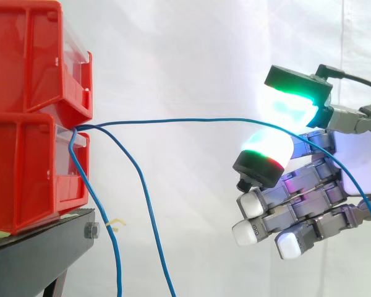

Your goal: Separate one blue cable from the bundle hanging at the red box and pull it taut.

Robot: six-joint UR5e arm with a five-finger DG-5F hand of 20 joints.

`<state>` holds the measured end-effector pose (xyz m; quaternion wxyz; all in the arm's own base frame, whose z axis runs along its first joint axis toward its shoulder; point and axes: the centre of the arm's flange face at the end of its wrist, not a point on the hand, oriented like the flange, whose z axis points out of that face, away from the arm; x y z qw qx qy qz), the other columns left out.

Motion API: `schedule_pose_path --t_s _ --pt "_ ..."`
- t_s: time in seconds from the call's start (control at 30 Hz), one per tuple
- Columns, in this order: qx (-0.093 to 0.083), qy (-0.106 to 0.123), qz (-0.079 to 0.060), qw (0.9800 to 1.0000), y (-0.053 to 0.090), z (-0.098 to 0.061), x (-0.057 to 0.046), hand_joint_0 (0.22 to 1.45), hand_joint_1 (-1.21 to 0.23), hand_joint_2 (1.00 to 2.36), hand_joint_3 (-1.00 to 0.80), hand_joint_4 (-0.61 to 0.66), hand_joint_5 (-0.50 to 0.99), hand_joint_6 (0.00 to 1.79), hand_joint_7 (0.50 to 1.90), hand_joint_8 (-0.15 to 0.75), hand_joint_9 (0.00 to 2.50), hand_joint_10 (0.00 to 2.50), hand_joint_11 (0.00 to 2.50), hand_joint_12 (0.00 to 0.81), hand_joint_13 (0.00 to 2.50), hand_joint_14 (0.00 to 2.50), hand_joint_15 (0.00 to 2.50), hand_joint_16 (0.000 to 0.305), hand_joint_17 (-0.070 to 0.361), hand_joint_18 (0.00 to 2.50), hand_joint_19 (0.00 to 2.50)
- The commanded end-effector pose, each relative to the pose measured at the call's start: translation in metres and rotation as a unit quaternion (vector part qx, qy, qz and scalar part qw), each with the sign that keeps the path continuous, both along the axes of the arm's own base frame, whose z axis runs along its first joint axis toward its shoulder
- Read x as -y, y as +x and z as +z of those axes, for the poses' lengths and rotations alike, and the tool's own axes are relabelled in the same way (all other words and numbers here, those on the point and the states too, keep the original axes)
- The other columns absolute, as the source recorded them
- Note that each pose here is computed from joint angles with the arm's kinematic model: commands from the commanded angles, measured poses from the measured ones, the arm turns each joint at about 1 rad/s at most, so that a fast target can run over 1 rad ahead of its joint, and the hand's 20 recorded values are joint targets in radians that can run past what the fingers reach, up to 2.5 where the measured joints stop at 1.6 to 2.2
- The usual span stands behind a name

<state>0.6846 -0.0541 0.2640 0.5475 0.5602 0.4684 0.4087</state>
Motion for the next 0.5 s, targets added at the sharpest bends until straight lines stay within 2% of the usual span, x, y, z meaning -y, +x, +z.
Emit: schedule_pose_path --t_s 0.0,0.2,0.37,0.43,0.47 --pt "0.000 0.000 0.000 1.0000 0.0001 0.0000 -0.0006 0.55 -0.53 1.00 -0.50 0.12 -0.20 0.90 1.16 0.308 0.63 0.02 0.83 0.359 0.52 0.02 0.44 0.048 0.108 0.65 0.62" --pt "0.000 0.000 0.000 1.0000 0.0001 0.0000 -0.0006 0.52 -0.52 1.00 -0.50 0.13 -0.20 0.90 1.13 0.313 0.64 0.02 0.83 0.369 0.53 0.01 0.44 0.050 0.113 0.67 0.61" --pt "0.000 0.000 0.000 1.0000 0.0001 0.0000 -0.0004 0.52 -0.66 1.00 -0.50 0.13 -0.20 0.89 1.15 0.316 0.64 0.02 0.84 0.371 0.53 0.02 0.45 0.051 0.114 0.67 0.61" --pt "-0.001 0.000 0.000 1.0000 -0.0001 -0.0001 -0.0004 0.56 -0.72 1.00 -0.50 0.13 -0.20 0.89 1.17 0.305 0.64 0.02 0.83 0.360 0.53 0.02 0.45 0.049 0.110 0.66 0.61" --pt "-0.001 0.000 0.000 1.0000 -0.0001 -0.0001 -0.0004 0.59 -0.71 1.00 -0.50 0.12 -0.20 0.89 1.16 0.300 0.64 0.02 0.83 0.355 0.53 0.01 0.45 0.048 0.107 0.66 0.62"
